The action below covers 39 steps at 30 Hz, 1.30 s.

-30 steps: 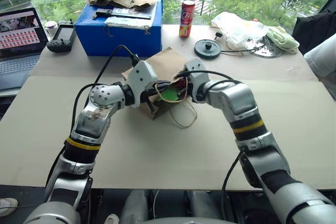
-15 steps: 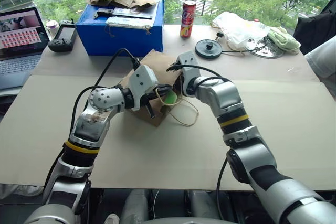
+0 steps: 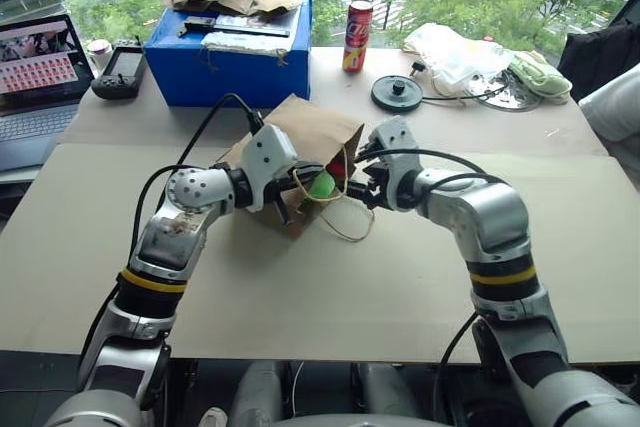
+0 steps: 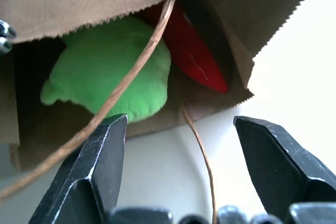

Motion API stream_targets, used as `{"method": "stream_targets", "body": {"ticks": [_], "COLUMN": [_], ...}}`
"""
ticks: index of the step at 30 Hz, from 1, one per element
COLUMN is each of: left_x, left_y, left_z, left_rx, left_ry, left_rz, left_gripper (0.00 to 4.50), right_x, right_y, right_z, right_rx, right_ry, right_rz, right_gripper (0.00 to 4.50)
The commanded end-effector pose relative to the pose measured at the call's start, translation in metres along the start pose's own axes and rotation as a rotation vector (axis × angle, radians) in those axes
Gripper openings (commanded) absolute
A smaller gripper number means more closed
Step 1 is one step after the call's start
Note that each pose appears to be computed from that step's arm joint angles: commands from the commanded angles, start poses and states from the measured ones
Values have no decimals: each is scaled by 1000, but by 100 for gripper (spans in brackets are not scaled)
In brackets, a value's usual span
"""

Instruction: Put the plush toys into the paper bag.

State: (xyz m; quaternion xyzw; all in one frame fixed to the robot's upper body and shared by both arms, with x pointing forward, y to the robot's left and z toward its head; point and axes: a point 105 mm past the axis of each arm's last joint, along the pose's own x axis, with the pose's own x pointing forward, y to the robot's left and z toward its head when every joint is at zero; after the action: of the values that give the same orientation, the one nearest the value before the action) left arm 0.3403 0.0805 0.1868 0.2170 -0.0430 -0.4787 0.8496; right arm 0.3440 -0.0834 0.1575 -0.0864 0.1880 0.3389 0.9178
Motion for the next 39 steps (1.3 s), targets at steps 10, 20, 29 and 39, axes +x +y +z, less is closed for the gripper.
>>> {"method": "stream_targets", "body": {"ticks": [10, 20, 29, 39], "left_x": [-4, -5, -5, -5], "left_y": [1, 4, 5, 6], "left_z": [14, 20, 20, 21], "left_rx": [23, 29, 31, 26], "left_ry": [-45, -52, -52, -60], "left_rz": [13, 26, 34, 43], "left_gripper": [0, 0, 0, 0], "right_x": [26, 45, 51, 48], "right_y": [59, 33, 37, 35], "right_z": [-27, -41, -64, -39], "right_rx": [-59, -86, -98, -36], "right_ry": [40, 73, 153, 40], "right_rz": [169, 48, 54, 66], "right_gripper": [363, 363, 153, 3]}}
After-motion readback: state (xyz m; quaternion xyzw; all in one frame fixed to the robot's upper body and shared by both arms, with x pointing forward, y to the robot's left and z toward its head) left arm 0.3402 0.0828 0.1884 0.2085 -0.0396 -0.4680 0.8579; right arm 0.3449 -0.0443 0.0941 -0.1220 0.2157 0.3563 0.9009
